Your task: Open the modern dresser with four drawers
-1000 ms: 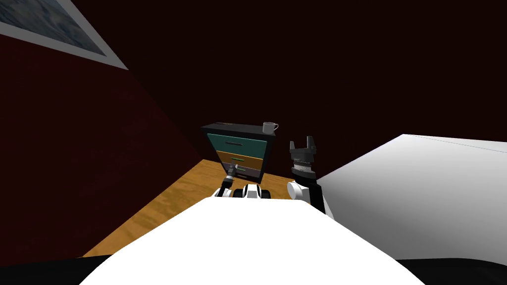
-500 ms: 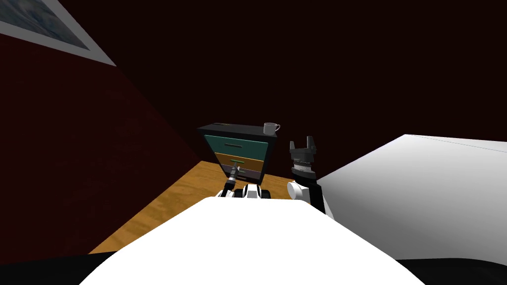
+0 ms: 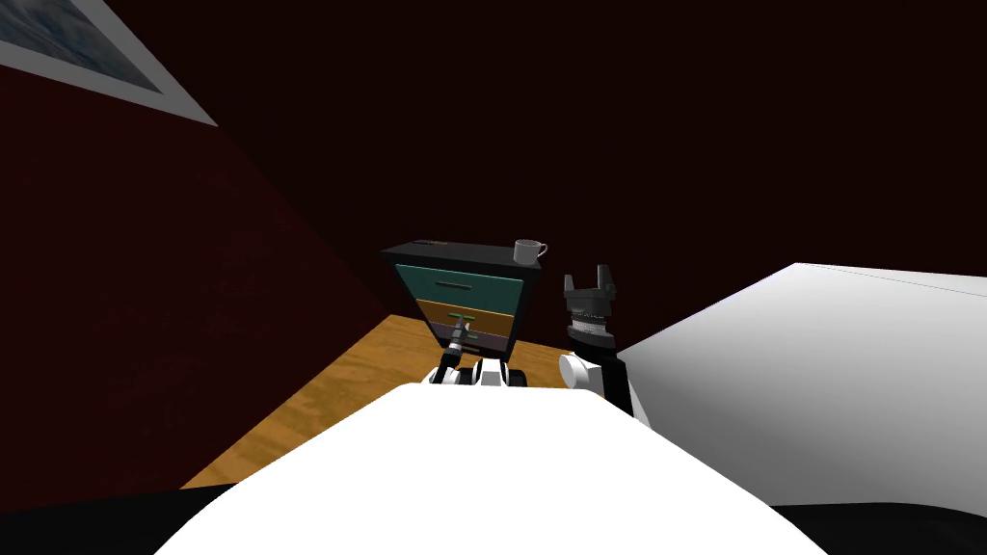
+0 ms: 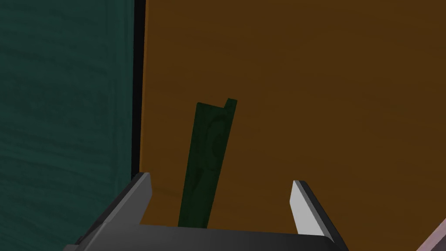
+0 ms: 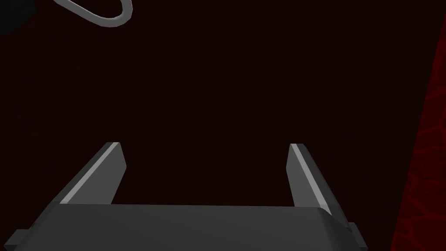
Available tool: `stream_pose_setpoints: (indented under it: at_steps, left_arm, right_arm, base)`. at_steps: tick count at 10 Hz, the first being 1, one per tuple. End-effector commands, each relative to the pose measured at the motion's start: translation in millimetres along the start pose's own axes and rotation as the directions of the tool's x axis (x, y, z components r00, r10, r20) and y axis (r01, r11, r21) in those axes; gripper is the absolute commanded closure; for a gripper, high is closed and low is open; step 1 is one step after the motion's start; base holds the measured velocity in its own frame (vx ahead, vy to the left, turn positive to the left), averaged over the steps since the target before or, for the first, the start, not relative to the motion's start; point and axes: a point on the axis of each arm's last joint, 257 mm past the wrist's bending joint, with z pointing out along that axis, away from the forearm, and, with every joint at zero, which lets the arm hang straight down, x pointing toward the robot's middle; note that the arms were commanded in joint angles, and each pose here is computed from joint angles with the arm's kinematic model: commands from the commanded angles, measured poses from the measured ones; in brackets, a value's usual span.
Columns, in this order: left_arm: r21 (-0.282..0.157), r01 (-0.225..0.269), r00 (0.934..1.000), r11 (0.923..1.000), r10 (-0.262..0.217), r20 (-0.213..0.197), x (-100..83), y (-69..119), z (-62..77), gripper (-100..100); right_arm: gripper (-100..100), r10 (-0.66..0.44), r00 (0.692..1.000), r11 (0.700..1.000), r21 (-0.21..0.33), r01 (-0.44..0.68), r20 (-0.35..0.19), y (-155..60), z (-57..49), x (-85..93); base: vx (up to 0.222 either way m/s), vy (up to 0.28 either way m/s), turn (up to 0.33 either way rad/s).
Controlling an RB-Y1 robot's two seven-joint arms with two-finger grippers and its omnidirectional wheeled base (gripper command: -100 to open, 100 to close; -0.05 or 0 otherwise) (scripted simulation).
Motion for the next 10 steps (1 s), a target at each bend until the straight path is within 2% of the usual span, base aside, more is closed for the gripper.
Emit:
stream_pose_setpoints:
  at_steps: [1, 6, 7, 8, 10]
  left_arm:
    - [-0.004, -0.001, 1.0, 1.0, 0.001, 0.001, -2.5, 4.3, -7.6, 100]
    - [0.0, 0.001, 0.9999, 1.0, -0.001, -0.017, 4.1, -4.5, 10.4, 100]
    - [0.001, 0.001, 0.9999, 1.0, -0.001, -0.014, 3.5, -2.9, 8.5, 100]
    - [-0.002, -0.026, 0.9995, 0.9997, 0.026, -0.016, -9.2, -4.9, 8.8, -100]
    - [0.0, -0.052, 0.9984, 0.9986, 0.052, -0.019, -22.5, -9.8, 11.5, -100]
  right_arm:
    - [0, 0.0, 1.0, 1.0, 0.0, 0.0, 0.0, 0, 0.0, 0.0]
    - [0, 0.0, 1.0, 1.0, 0.0, 0.0, 0.0, 0, 0.1, 0.1]
    - [0, 0.0, 1.0, 1.0, 0.0, 0.0, 0.0, 0, 0.1, 0.1]
    - [0, 0.0, 1.0, 1.0, 0.0, 0.0, 0.0, 0, 0.0, 0.0]
    - [0, 0.0, 1.0, 1.0, 0.0, 0.0, 0.0, 0, 0.0, 0.0]
  base:
    - [-0.02, -0.001, 0.0]
    - [-0.178, 0.017, 0.032]
    - [-0.098, 0.005, 0.003]
    - [-0.012, 0.007, -0.006]
    - [0.04, 0.021, -0.002]
